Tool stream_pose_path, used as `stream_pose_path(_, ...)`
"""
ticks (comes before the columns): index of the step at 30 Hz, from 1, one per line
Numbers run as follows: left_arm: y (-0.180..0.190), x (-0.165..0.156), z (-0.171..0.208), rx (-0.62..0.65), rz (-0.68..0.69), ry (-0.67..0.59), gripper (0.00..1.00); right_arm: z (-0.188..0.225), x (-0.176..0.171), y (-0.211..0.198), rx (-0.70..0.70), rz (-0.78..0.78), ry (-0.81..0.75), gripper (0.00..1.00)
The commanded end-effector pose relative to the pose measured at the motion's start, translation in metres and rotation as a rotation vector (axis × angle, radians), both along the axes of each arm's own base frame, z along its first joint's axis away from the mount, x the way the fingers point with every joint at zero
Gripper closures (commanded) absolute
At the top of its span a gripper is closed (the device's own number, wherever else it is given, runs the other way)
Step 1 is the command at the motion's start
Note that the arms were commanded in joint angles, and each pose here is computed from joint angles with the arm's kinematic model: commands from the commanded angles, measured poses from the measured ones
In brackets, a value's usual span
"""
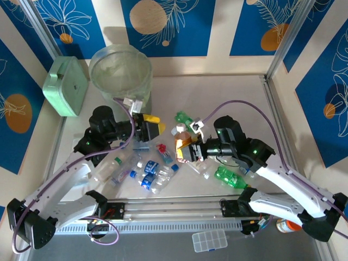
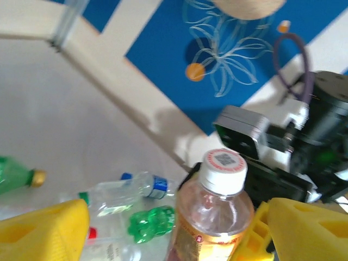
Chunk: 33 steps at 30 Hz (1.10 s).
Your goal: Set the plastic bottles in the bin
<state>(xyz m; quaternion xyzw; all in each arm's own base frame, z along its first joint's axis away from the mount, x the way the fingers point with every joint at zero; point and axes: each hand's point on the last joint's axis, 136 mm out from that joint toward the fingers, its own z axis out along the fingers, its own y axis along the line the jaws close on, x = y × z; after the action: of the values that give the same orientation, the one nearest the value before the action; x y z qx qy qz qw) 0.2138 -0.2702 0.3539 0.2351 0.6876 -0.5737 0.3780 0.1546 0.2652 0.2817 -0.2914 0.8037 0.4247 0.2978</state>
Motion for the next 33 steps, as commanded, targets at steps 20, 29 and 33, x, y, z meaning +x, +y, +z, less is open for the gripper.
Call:
stream_pose_path(20,-0.046,-0.073,0.021,-0.099,-0.419,-0.130,0.61,0.016,-0.039,0.022,0.177,0.290,0.098,0.46)
stream_pose_path(29,-0.049,-0.074,0.028,-0.101,-0.429,-0.132,0.96,0.010,-0.042,0.020,0.165,0.298,0.104,0.46)
stream_pose_path(33,-0.048,-0.074,0.034,-0.122,-0.427,-0.137,0.97,0.010,-0.042,0.018,0.154,0.291,0.096,0.38)
